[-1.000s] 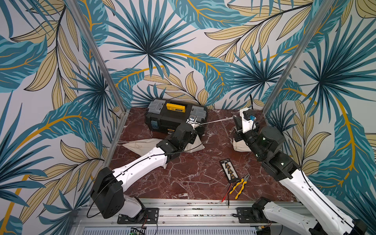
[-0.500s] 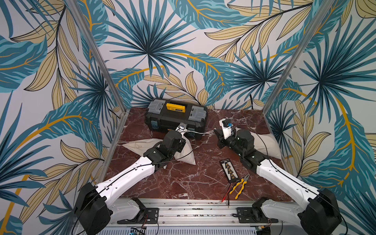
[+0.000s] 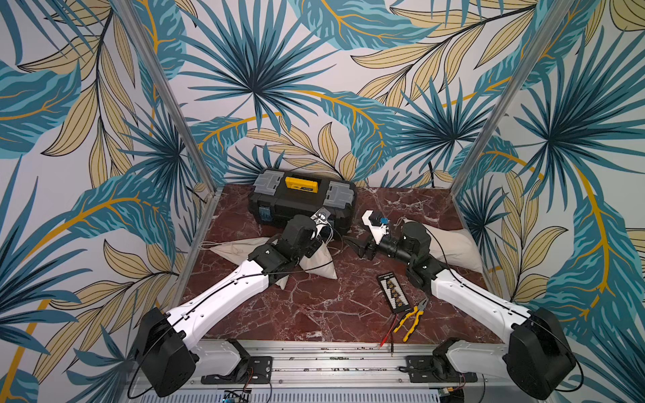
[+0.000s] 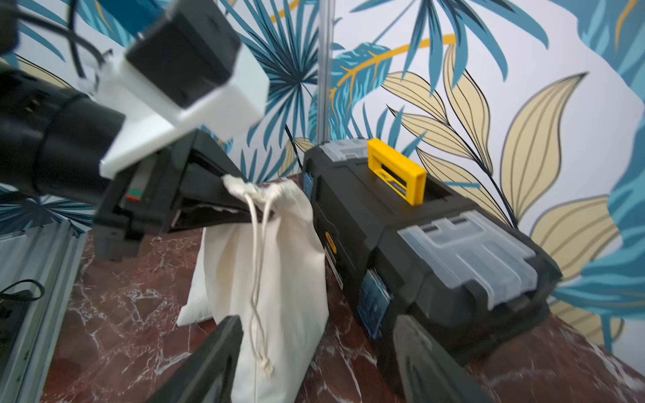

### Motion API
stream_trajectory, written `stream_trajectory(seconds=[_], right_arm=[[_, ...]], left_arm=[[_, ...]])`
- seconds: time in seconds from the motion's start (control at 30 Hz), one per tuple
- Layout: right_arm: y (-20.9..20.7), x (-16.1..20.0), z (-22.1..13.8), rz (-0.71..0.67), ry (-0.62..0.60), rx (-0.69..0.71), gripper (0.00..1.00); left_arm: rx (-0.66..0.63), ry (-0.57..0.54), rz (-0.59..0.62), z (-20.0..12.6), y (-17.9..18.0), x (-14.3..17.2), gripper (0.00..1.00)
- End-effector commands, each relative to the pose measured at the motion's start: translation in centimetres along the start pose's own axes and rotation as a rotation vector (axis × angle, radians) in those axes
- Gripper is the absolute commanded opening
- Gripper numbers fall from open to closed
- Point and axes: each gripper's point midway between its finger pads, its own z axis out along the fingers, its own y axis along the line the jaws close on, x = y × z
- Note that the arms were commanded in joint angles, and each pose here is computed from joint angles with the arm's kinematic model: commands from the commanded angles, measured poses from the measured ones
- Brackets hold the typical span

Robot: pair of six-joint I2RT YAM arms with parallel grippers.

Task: Close the soil bag
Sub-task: Frap the soil bag at the center of the board.

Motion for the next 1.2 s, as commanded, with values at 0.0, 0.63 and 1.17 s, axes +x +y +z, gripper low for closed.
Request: stream_trajectory(seconds=[0.0, 0.63, 1.17], right_arm=[[2.4, -3.1, 0.9, -0.059, -0.134, -0.156, 0.75], [-4.8, 1.4, -0.3, 0.0, -0.058, 0.259, 0.0], [-2.1, -7.4, 1.0, -0.118, -0.114, 0.133, 0.0]], left_arm=[[-0.02, -0.061, -0.018, -1.0, 1.2, -2.3, 0.0], [-0.217, 0.031, -0.128, -1.1, 4.9, 2.5, 0.07], [0.32, -0.405, -0.153, -5.1, -2.1, -7.1, 0.59]])
